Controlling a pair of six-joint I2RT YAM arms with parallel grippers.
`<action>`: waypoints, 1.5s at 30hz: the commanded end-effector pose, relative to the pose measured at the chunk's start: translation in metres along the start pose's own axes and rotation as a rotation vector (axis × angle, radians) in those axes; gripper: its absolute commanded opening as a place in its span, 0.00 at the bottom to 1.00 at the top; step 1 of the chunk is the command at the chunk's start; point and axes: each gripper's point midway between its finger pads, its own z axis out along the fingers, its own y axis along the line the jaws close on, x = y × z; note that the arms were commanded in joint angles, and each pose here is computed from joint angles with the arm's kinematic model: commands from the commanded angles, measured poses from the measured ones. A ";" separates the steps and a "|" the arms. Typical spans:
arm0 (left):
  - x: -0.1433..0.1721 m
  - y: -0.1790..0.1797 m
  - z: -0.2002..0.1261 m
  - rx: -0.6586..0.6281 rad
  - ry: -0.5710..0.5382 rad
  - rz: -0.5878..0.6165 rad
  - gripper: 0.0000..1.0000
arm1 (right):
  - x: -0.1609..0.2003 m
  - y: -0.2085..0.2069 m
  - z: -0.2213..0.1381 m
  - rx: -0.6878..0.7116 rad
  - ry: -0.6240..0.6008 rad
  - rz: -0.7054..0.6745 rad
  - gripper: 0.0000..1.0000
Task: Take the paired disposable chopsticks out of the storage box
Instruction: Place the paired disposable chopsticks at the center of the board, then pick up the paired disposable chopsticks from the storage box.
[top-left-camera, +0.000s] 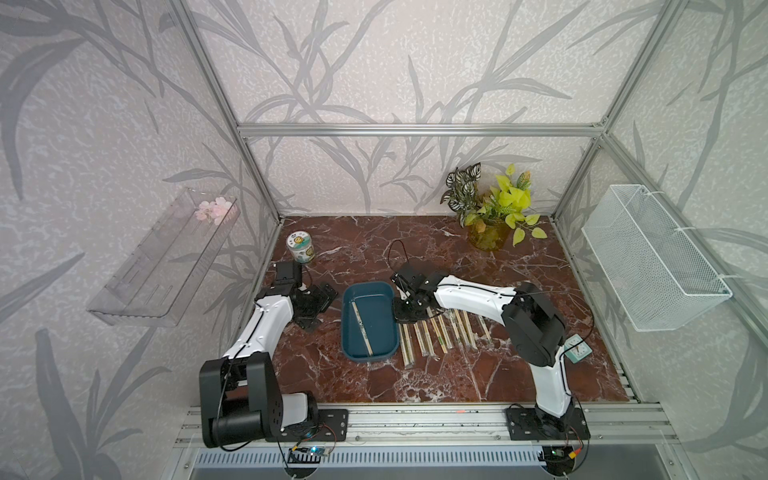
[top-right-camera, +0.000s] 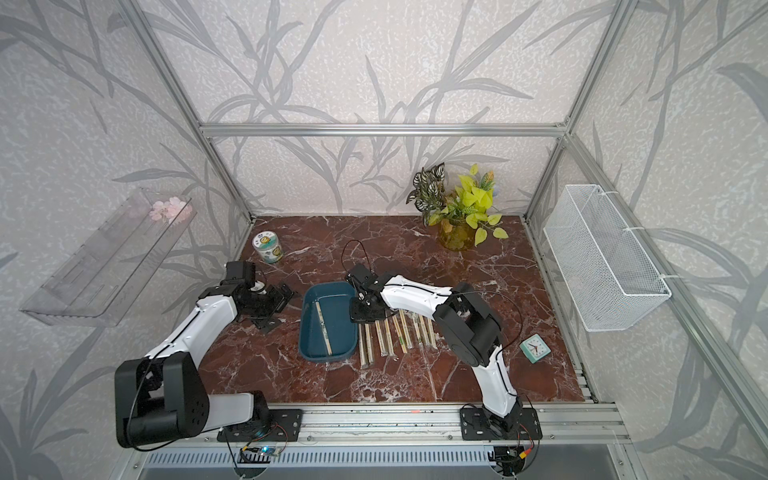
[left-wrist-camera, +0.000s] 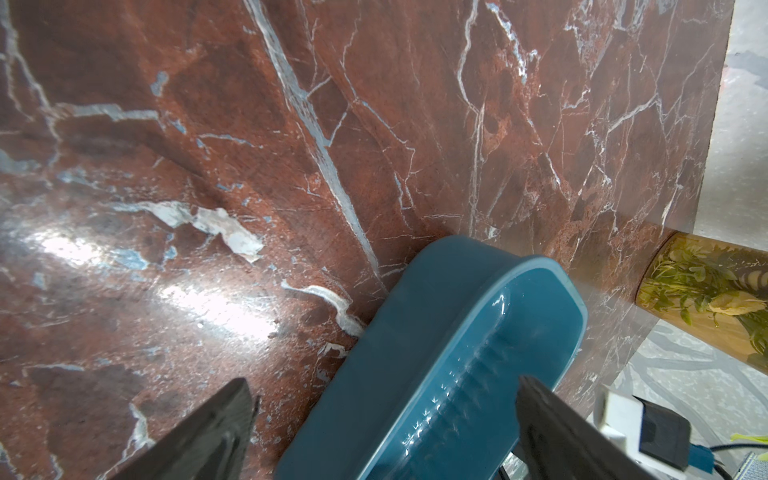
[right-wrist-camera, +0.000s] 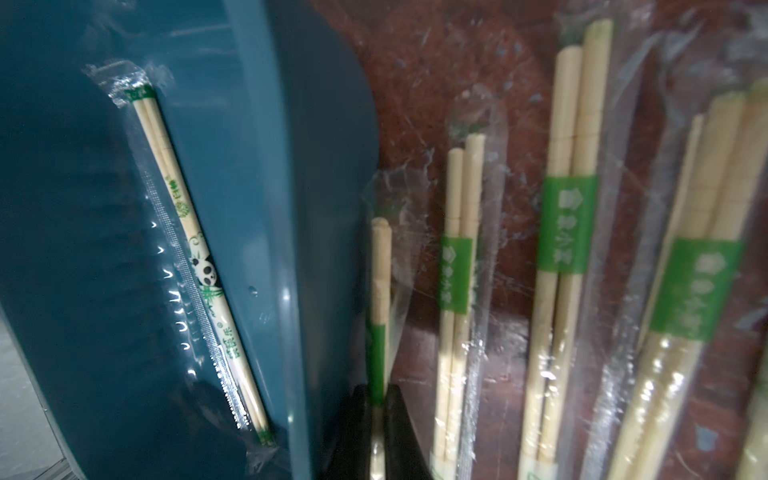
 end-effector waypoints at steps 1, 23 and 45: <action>0.003 -0.001 -0.002 0.008 0.001 0.014 0.99 | 0.001 0.015 0.005 -0.022 0.010 0.009 0.05; 0.004 -0.002 0.000 0.015 0.015 0.028 0.99 | -0.003 0.009 -0.015 0.053 -0.048 -0.029 0.30; -0.011 0.001 -0.001 -0.034 -0.009 0.034 0.99 | -0.033 0.086 -0.072 -0.005 -0.172 -0.324 0.37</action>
